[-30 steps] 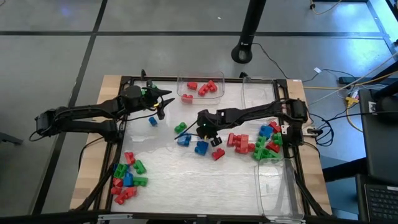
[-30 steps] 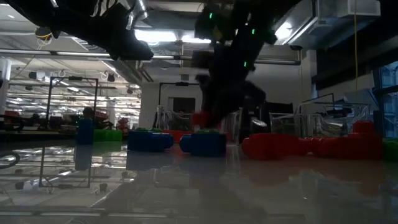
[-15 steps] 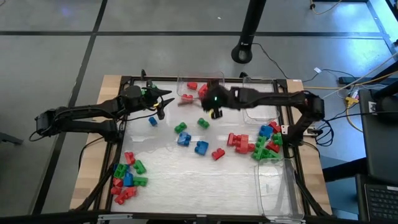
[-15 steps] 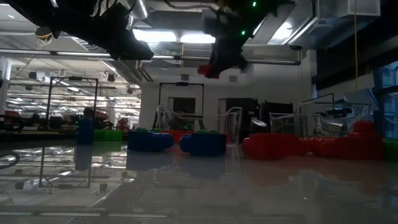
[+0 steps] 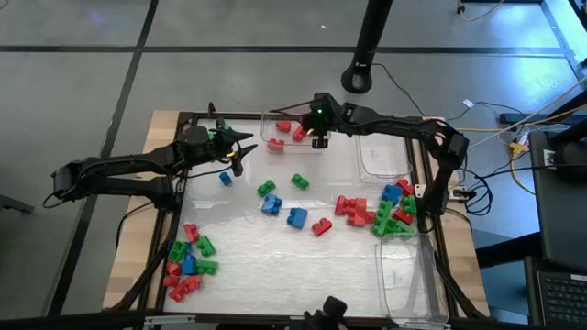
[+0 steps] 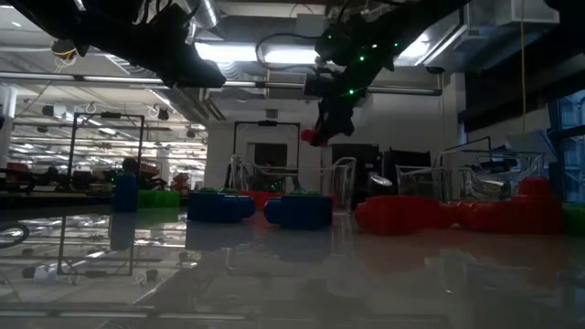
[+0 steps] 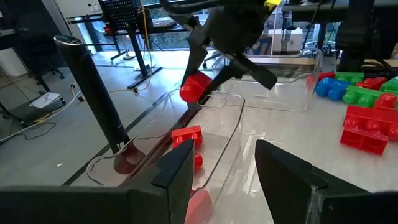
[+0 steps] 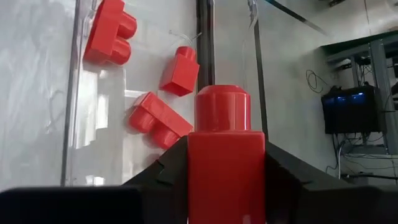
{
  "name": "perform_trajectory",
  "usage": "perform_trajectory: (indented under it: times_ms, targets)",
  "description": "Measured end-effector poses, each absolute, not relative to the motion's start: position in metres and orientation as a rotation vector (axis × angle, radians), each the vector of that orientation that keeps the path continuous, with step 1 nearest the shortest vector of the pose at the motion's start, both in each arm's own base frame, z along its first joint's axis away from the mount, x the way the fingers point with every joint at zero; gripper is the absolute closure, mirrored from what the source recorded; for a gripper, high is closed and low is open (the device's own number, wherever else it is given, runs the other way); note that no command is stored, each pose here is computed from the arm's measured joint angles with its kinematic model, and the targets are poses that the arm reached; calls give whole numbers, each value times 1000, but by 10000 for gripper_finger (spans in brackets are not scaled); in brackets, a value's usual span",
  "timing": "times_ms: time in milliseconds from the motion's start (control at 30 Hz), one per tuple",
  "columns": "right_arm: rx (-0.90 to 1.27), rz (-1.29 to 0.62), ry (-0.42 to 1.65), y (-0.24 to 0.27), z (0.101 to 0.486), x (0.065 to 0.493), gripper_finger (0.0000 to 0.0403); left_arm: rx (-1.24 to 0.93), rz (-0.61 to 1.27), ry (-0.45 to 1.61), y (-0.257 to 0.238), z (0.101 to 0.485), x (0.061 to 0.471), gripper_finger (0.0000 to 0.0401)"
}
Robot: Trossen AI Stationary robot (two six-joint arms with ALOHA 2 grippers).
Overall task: Sort blocks
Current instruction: Put the red game piece into the top left transparent bin
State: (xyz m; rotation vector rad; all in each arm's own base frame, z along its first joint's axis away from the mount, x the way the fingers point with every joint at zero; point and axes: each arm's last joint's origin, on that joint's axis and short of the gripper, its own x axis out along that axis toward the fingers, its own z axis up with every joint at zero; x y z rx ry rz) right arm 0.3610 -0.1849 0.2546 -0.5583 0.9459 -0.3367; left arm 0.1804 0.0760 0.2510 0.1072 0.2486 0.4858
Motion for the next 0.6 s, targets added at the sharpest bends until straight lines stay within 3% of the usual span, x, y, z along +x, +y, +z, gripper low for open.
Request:
perform_trajectory:
  times_ms: [300, 600]
  targets:
    - [-564, -355, 946, -186, 253, 362, 251, 107, 485, 249, 76, 251, 180, 242]
    - [-538, -364, 965, -186, 252, 361, 130, 107, 485, 250, 76, 251, 180, 242]
